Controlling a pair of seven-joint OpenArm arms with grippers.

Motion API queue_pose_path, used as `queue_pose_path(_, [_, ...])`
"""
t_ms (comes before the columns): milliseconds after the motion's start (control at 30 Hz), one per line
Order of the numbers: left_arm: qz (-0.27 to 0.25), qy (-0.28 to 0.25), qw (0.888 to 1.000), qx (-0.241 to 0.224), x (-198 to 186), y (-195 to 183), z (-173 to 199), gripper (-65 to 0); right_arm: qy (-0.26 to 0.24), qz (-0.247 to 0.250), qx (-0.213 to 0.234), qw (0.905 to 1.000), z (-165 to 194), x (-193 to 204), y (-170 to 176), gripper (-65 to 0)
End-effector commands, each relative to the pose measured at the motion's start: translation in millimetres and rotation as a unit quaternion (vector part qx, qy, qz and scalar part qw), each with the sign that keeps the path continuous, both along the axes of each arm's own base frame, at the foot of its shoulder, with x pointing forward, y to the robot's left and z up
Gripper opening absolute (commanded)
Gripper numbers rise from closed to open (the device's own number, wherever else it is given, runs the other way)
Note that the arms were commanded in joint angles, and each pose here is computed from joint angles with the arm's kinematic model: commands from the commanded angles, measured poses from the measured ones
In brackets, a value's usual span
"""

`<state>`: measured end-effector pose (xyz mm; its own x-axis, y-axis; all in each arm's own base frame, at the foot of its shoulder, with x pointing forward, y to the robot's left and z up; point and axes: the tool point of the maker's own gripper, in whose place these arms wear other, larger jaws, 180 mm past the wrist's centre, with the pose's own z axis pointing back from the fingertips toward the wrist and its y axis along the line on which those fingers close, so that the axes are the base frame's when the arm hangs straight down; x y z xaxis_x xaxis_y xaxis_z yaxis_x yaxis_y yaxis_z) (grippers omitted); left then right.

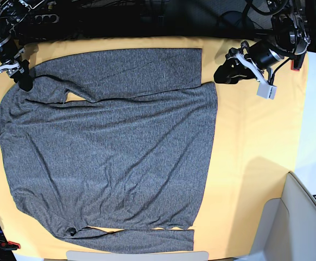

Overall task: Fold the T-shirt properly
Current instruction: 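Move both grippers down to the shirt's shoulder corners and grasp them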

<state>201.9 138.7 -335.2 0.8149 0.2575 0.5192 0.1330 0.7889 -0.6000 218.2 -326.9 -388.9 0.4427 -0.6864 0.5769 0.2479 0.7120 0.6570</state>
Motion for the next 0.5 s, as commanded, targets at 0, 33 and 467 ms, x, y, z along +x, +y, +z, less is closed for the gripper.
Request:
queue_pose_path(0, [-0.003, -0.006, 1.000, -0.006, -1, -1, 5, -44.5, 0.064, 0.032, -0.004, 0.9974, -21, -16, 10, -40.2])
queue_pose_path(33, [-0.002, 0.002, 1.000, -0.007, -5, -1, 1, -44.5, 0.064, 0.032, -0.004, 0.9974, -20, -16, 9, -43.2])
queue_pose_path(467, [0.025, 0.143, 0.985, -0.092, -36, -24, -74, -44.1, 0.085, 0.036, -0.016, 0.9956, -27, -21, 9, -63.3])
